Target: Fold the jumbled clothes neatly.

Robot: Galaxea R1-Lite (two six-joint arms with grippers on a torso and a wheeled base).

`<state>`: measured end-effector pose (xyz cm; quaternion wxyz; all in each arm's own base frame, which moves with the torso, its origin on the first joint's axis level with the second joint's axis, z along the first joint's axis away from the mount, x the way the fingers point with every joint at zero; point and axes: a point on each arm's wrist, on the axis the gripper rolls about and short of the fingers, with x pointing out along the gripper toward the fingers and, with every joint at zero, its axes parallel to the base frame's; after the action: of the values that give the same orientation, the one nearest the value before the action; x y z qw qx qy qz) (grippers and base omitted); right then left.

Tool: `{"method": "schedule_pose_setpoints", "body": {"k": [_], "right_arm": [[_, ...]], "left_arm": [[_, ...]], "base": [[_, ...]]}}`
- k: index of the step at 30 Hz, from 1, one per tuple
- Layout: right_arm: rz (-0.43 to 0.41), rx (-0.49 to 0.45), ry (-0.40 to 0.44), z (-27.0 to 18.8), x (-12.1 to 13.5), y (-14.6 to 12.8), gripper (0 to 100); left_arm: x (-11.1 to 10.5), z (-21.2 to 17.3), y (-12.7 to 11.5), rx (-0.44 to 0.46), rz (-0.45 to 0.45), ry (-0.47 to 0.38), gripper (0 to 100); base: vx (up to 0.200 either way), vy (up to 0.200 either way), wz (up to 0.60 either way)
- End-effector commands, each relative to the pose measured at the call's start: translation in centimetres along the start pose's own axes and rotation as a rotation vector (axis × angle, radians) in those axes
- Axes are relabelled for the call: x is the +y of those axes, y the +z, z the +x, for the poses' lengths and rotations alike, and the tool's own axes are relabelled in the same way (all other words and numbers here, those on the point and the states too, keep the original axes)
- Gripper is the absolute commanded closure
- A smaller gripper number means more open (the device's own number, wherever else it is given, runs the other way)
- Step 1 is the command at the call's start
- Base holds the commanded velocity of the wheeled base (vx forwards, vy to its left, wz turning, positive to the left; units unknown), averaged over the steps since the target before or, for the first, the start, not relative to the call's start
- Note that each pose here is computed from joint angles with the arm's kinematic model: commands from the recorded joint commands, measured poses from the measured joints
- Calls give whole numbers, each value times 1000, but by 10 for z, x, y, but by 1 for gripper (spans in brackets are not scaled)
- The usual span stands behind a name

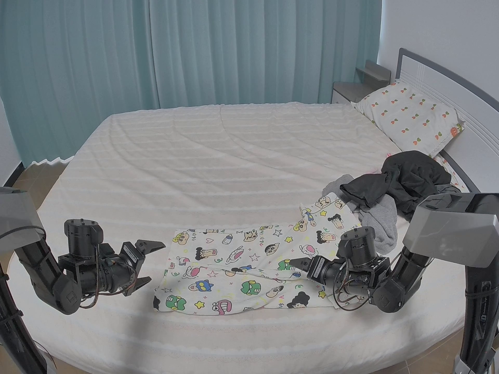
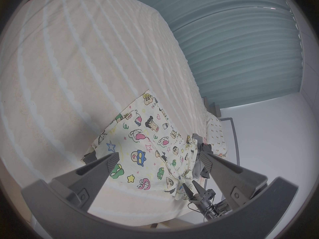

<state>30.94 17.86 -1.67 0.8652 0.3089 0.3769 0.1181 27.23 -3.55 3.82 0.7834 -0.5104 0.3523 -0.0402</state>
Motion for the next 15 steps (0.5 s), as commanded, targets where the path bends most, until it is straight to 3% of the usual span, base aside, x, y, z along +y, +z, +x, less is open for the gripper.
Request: {"method": "schedule_pose_setpoints", "body": {"k": [1,15], "right_arm": [[-14,16,16,1,7,-8,0],[-21,48,-28,15,14,-8,0]], "left_arm": [[5,6,-2,-5,0,14,0],[9,12,-12,-17,24,0,0]], "base": [[0,0,0],[0,0,0]]}}
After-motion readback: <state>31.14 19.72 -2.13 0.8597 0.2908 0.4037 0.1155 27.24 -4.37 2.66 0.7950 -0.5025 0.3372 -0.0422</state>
